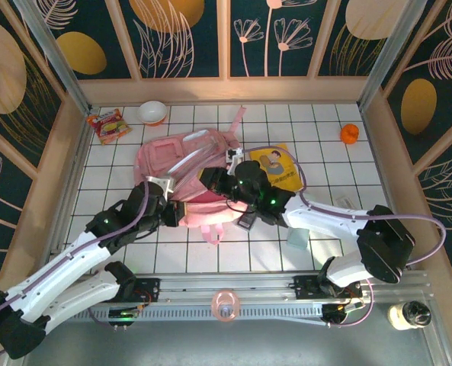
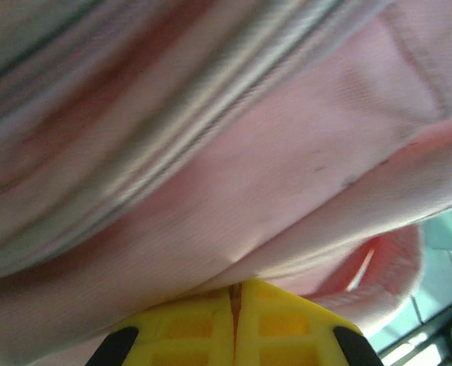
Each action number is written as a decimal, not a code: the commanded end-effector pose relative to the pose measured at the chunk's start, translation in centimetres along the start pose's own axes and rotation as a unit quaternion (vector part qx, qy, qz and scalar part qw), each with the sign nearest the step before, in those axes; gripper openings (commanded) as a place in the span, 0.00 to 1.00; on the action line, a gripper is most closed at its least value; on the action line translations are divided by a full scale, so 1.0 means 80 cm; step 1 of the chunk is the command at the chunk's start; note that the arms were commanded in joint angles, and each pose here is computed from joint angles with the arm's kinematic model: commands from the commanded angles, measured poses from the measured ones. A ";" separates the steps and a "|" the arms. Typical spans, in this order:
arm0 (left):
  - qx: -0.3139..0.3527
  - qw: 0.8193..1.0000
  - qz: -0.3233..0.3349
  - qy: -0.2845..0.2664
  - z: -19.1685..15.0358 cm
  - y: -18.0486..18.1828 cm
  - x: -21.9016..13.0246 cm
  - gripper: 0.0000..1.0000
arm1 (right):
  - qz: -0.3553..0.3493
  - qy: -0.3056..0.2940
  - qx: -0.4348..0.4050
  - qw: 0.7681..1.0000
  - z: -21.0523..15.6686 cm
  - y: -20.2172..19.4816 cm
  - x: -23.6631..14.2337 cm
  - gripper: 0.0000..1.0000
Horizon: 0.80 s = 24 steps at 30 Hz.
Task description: Pack the student bag
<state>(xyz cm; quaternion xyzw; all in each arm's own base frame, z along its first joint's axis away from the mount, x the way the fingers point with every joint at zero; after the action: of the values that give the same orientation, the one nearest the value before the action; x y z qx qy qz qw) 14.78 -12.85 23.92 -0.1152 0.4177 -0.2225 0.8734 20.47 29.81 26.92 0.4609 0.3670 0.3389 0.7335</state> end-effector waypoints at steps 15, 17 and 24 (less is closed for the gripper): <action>0.000 0.986 -0.120 -0.115 0.026 -0.023 -0.016 0.00 | 0.083 -0.035 0.026 0.996 0.009 0.040 -0.028 0.44; 0.007 0.986 -0.127 -0.111 0.031 -0.028 -0.014 0.00 | 0.081 -0.038 0.037 0.995 -0.002 0.036 -0.020 0.47; 0.005 0.985 -0.125 -0.119 0.035 -0.029 -0.017 0.00 | 0.062 -0.025 0.042 0.997 -0.019 0.026 0.011 0.30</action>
<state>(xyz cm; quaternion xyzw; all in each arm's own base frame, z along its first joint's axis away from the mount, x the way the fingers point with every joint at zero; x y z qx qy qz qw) 15.14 -13.54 23.80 -0.1581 0.3694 -0.2687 0.8754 19.42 30.81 27.44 0.5088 0.3452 0.3377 0.7127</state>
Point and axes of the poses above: each hand's point on the last joint's axis, 136 mm out from that joint toward the fingers, its own x axis out along the fingers, its own y axis along the line the jaws close on, z = x × y, the point moved 10 cm from there along -x, back along the fingers, and after that the axes turned 5 degrees about x, right-handed, at the moved point
